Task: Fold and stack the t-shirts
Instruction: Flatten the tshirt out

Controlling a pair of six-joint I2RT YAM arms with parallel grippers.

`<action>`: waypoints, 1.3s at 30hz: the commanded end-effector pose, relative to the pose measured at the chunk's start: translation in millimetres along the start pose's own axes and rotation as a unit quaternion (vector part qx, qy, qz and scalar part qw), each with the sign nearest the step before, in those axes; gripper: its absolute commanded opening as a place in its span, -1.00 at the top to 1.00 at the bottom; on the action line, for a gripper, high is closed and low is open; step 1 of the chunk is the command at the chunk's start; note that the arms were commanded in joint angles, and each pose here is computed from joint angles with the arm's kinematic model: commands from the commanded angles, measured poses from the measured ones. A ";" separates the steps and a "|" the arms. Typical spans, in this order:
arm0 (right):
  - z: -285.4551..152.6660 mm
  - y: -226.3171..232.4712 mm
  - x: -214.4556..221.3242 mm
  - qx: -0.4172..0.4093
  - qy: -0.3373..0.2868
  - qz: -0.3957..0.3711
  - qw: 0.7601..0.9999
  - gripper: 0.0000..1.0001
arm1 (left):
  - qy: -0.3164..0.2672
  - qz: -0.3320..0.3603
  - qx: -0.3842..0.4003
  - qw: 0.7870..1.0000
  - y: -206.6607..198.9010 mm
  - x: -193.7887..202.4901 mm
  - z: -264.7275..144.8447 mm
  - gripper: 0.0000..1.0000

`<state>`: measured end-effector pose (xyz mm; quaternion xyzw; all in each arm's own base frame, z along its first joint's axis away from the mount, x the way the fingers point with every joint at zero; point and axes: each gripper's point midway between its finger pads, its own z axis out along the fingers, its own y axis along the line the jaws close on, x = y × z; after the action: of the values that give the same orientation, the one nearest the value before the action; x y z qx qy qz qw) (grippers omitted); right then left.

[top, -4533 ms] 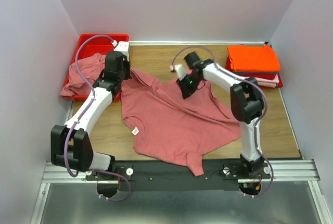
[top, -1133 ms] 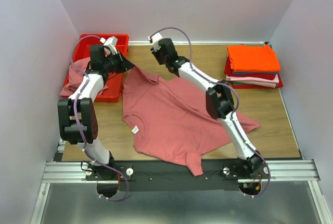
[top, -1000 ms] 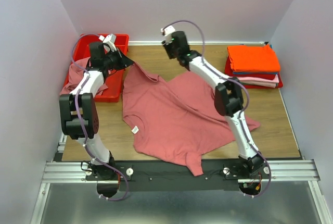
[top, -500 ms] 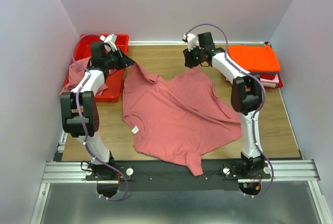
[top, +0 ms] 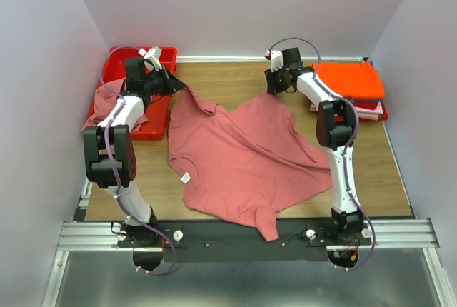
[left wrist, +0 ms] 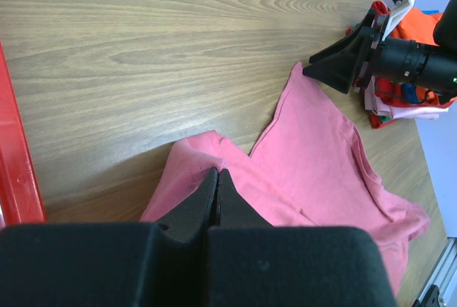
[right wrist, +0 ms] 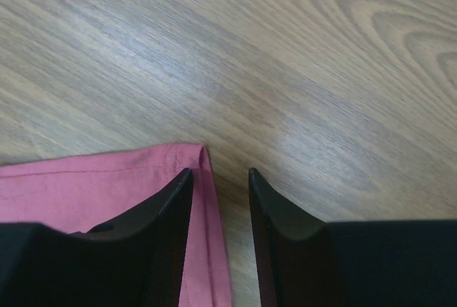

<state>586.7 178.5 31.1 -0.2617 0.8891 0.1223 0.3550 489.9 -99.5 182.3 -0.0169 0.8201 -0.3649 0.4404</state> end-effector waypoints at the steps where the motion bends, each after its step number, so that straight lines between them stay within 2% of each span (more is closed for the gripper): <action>1: 7.3 5.4 4.9 -0.017 0.007 0.015 1.000 0.12 | 0.001 0.016 0.017 1.000 -9.5 0.2 -2.2 1.00; 10: 14.3 23.4 0.6 -0.067 -0.004 0.053 0.996 0.13 | 0.001 0.019 0.017 1.000 -8.9 0.3 -1.9 1.00; 19: 27.6 24.1 24.7 -0.067 0.026 0.068 0.995 0.19 | 0.002 0.020 0.019 1.000 -9.4 0.4 -1.7 1.00; 22: 27.7 29.6 28.8 -0.080 0.032 0.069 0.994 0.33 | 0.002 0.021 0.020 1.000 -10.1 0.1 -2.1 1.00; 25: 25.3 33.2 29.4 -0.089 0.036 0.069 0.993 0.60 | 0.001 0.021 0.020 1.000 -10.3 -0.4 -2.4 1.00; 26: 23.3 34.6 29.8 -0.093 0.038 0.067 0.993 0.76 | 0.001 0.021 0.020 1.000 -10.3 -0.4 -2.4 1.00; 28: 17.0 36.3 24.1 -0.097 0.035 0.063 0.993 0.96 | 0.002 0.021 0.020 1.000 -10.9 -1.0 -2.5 1.00; 29: 13.3 34.9 22.0 -0.097 0.034 0.060 0.993 0.99 | 0.001 0.021 0.021 1.000 -12.6 -2.5 -2.4 1.00; 33: -14.9 29.0 -11.2 -0.087 0.000 0.044 0.995 0.99 | -0.006 0.027 0.022 0.999 -19.9 -12.8 -7.4 1.00; 37: -65.9 26.2 -55.5 -0.070 -0.047 0.009 0.996 0.99 | -0.029 0.043 0.029 0.998 -39.8 -33.3 -19.8 1.00; 39: -106.1 29.5 -80.7 -0.060 -0.078 -0.022 0.995 1.00 | -0.051 0.062 0.038 0.996 -58.9 -50.2 -33.6 1.00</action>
<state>567.8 198.6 59.4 -0.2576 0.8829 0.2036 0.3357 486.4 -100.3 190.8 -0.0120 0.8208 -0.3634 0.4405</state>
